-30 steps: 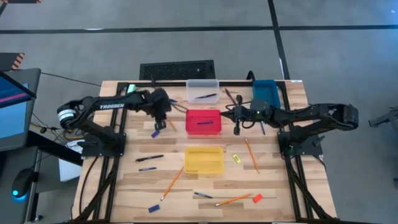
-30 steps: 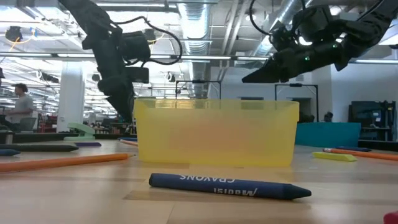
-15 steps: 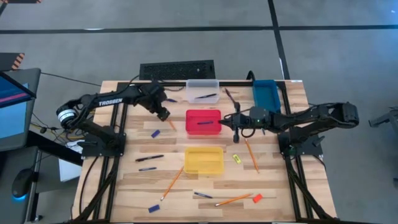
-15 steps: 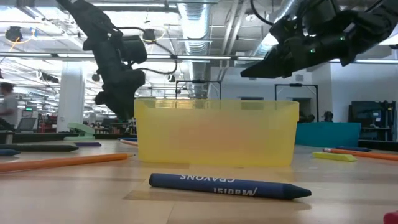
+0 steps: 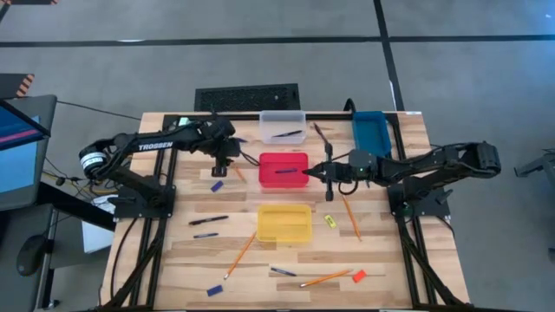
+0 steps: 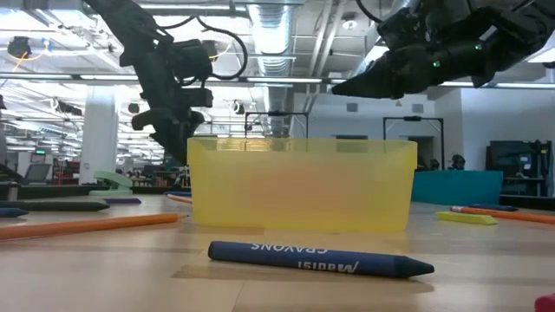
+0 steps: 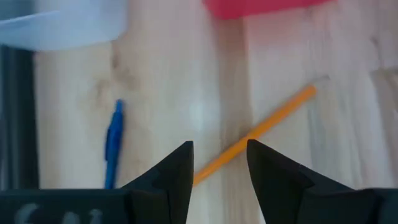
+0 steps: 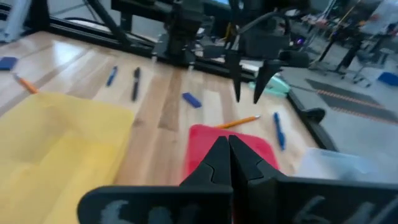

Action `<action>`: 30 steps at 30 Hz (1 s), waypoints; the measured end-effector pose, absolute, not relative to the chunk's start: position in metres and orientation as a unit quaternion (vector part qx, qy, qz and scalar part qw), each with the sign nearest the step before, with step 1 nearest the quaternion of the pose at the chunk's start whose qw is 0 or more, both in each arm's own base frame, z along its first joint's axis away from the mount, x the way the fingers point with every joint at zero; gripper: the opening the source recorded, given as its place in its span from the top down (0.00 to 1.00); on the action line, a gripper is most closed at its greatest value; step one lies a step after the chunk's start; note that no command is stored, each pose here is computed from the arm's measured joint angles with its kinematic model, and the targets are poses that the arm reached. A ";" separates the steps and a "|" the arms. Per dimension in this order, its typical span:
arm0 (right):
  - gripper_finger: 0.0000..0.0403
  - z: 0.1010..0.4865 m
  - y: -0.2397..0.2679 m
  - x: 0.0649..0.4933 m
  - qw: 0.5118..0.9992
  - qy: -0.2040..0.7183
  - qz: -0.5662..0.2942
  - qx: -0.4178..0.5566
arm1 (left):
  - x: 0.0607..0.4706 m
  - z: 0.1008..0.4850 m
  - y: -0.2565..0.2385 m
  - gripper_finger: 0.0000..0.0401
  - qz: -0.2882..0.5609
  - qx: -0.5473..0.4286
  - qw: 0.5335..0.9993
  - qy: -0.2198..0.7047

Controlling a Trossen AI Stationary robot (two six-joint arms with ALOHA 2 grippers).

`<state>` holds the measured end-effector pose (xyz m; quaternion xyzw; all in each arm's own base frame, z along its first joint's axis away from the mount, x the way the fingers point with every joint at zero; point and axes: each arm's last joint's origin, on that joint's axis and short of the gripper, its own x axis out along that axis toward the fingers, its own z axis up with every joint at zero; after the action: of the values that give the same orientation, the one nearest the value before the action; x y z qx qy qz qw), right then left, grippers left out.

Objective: Sort crayons/erasers/pens/pencils in bins
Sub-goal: Put the top left orange pencil into the yellow bin

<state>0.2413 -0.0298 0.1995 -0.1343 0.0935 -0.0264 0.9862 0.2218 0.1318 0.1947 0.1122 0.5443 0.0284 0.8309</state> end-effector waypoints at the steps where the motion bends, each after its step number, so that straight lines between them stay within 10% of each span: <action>1: 1.00 0.199 -0.028 0.241 0.986 0.097 -0.021 -0.132 | 0.222 0.194 0.130 0.65 0.017 0.121 0.829 0.546; 30: 1.00 0.199 -0.020 0.242 0.982 0.094 0.002 -0.166 | 0.270 0.141 0.135 0.76 -0.121 0.202 0.706 0.668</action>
<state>0.2423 -0.0195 0.1989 -0.1664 0.0938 0.0023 0.9816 0.2697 0.1346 0.1408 0.2025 0.6682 -0.1207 0.7057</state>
